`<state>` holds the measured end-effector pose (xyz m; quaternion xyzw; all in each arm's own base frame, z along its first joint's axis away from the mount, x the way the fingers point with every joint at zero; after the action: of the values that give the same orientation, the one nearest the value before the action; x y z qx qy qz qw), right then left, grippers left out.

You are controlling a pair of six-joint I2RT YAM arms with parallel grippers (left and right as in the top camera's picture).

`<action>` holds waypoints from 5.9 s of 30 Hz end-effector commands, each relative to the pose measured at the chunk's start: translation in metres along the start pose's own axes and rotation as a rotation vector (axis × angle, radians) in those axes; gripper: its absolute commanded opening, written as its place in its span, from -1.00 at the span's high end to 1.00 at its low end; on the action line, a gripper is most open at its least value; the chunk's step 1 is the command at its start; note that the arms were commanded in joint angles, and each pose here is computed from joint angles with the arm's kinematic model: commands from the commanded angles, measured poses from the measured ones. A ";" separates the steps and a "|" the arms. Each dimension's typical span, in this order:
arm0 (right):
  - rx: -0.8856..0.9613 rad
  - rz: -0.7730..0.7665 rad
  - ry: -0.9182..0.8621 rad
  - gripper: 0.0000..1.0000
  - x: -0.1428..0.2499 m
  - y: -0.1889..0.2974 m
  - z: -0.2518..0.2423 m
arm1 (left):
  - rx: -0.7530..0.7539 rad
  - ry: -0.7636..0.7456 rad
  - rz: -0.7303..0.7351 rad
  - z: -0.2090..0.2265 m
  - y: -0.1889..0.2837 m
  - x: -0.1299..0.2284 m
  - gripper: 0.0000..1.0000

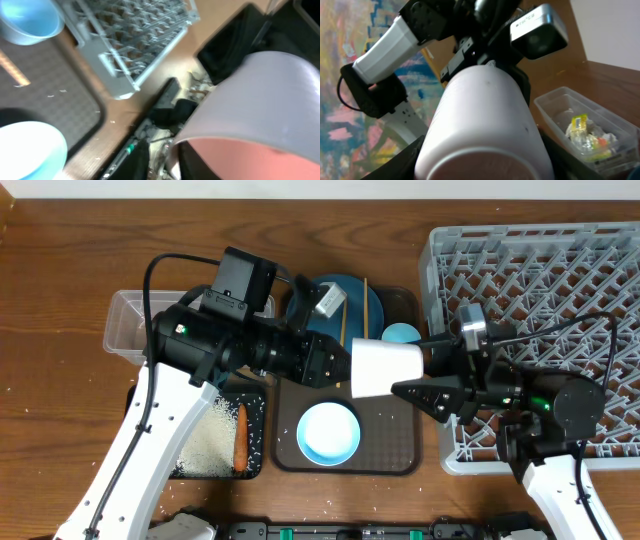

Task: Sort waste into correct bins and load items into the dishwasher rack
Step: 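Grasp the pink cup with the right gripper from the left gripper, then release the left gripper and carry the cup right over the rack, then lower the pink cup upside down into the rack and release it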

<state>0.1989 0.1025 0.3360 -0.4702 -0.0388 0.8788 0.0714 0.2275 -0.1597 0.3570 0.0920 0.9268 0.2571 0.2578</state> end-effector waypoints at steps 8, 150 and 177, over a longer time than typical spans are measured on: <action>0.061 -0.007 0.028 0.11 -0.008 0.022 -0.001 | -0.394 0.013 -0.036 0.027 0.007 -0.002 0.31; 1.449 0.531 -0.780 0.98 0.049 0.118 -0.164 | -0.592 0.056 0.006 0.041 0.014 0.008 -0.97; 1.435 0.468 -0.711 0.97 0.016 0.112 -0.145 | -0.592 0.056 0.006 0.041 0.014 0.008 -0.98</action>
<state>0.3026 -0.0084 0.2005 0.0404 0.6095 0.7811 0.1295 0.2432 -0.1290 0.3305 0.0098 0.8183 0.5185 0.2481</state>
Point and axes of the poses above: each gripper's point midway between its finger pads, its own y axis back along the fingers, its own z axis along the line the jaws close on, x = y × z, the point moved 10 cm from there along y, back along the fingers, and after that the axes turned 6 degrees about -y, right-handed, at the moved point
